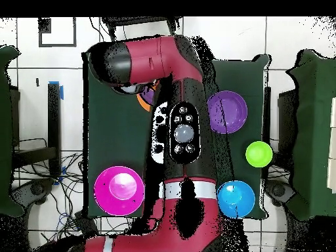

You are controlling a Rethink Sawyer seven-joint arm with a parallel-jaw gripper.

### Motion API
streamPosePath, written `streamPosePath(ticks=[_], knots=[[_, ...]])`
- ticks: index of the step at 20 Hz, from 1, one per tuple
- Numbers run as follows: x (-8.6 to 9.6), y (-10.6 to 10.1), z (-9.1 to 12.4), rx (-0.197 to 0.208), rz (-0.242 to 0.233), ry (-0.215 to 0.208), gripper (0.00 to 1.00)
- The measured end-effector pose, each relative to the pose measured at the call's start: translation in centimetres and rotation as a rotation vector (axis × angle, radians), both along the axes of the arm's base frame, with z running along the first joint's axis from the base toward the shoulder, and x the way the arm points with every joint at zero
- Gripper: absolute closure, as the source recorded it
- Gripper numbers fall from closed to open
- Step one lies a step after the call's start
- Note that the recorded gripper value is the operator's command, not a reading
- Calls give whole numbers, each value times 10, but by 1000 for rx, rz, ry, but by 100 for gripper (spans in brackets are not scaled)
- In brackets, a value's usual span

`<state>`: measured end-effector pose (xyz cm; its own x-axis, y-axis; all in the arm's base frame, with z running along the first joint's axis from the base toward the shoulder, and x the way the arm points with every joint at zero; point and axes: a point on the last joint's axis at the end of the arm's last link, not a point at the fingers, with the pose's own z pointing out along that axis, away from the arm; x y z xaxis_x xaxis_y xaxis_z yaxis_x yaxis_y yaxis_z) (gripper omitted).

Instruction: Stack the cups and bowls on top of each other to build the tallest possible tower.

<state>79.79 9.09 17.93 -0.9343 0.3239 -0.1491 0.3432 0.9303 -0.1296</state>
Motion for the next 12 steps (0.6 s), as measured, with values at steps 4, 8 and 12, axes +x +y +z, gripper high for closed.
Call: streamPosePath(ticks=[4, 8, 12], knots=[[1, 0, 0, 1, 0, -5, 0], [3, -2, 0, 3, 1, -22, 0], [7, -2, 1, 6, 6, -51, 0]])
